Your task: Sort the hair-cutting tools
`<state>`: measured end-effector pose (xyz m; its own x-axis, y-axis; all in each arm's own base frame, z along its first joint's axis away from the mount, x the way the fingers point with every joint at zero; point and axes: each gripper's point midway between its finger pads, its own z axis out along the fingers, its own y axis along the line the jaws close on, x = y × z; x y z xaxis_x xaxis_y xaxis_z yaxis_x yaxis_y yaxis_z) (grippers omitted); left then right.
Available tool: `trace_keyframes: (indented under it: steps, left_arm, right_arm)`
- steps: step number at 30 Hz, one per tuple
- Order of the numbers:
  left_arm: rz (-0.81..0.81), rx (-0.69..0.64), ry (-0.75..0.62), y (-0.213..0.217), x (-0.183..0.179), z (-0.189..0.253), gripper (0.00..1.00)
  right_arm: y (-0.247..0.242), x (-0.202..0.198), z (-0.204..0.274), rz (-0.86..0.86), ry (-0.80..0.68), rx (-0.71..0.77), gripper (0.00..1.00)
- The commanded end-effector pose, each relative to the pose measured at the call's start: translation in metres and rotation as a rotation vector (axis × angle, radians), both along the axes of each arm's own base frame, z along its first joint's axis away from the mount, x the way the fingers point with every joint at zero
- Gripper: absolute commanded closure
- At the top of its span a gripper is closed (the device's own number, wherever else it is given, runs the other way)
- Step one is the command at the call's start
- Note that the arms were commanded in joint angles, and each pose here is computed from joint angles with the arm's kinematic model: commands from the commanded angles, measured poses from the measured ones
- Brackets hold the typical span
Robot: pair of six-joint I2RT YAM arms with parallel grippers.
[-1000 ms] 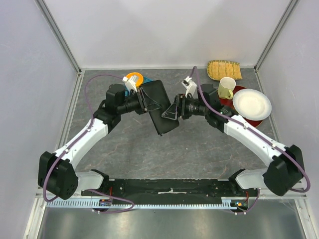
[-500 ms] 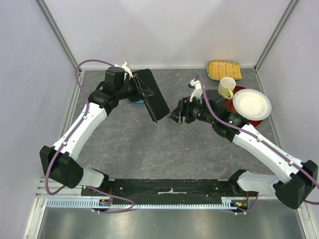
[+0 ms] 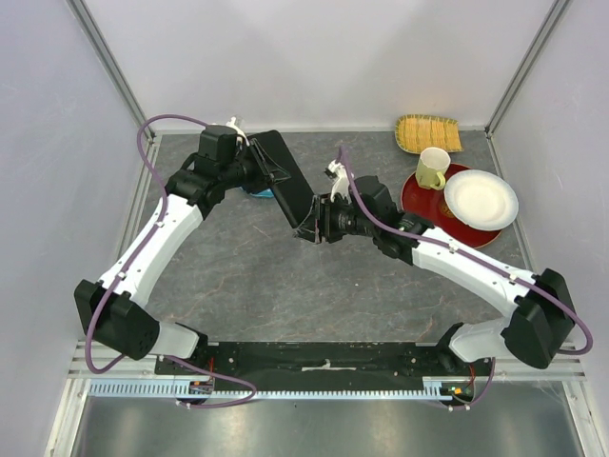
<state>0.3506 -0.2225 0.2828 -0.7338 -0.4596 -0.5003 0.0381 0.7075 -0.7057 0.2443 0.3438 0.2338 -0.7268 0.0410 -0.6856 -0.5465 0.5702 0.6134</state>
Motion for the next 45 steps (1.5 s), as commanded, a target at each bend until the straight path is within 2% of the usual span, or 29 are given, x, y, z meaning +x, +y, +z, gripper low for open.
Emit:
trace_keyframes:
  steps: [1,7,12,13,15,20,24,36,45]
  left_arm:
    - [0.027,-0.094,-0.113,-0.006,0.012,0.051,0.83]
    - [0.042,-0.087,-0.100,-0.004,0.012,0.046,0.84]
    - [0.066,-0.072,-0.097,0.000,0.015,0.042,0.85]
    - [0.079,-0.066,-0.100,0.002,0.017,0.041,0.85]
    - [0.088,-0.051,-0.106,0.003,0.020,0.040,0.85]
    - [0.125,-0.005,-0.127,0.012,0.035,0.042,0.88]
    - [0.138,0.008,-0.121,0.019,0.048,0.043,0.98]
    - [0.056,-0.058,-0.106,0.018,0.049,0.056,0.98]
    - [-0.012,-0.111,-0.108,0.014,0.037,0.069,0.98]
  right_arm:
    - [0.021,0.010,0.037,0.024,-0.064,0.109,0.47]
    - [0.027,0.017,0.044,-0.006,-0.056,0.143,0.58]
    - [0.028,0.022,0.056,-0.072,-0.047,0.262,0.83]
    - [0.028,0.022,0.057,-0.077,-0.040,0.274,0.94]
    - [0.027,0.022,0.051,-0.081,-0.035,0.259,1.00]
    - [0.018,0.017,0.021,-0.073,-0.020,0.159,1.00]
    - [0.002,0.009,-0.006,-0.093,-0.002,0.087,1.00]
    - [-0.025,0.016,-0.055,-0.152,-0.013,-0.132,1.00]
    - [-0.029,0.021,-0.066,-0.179,-0.016,-0.172,1.00]
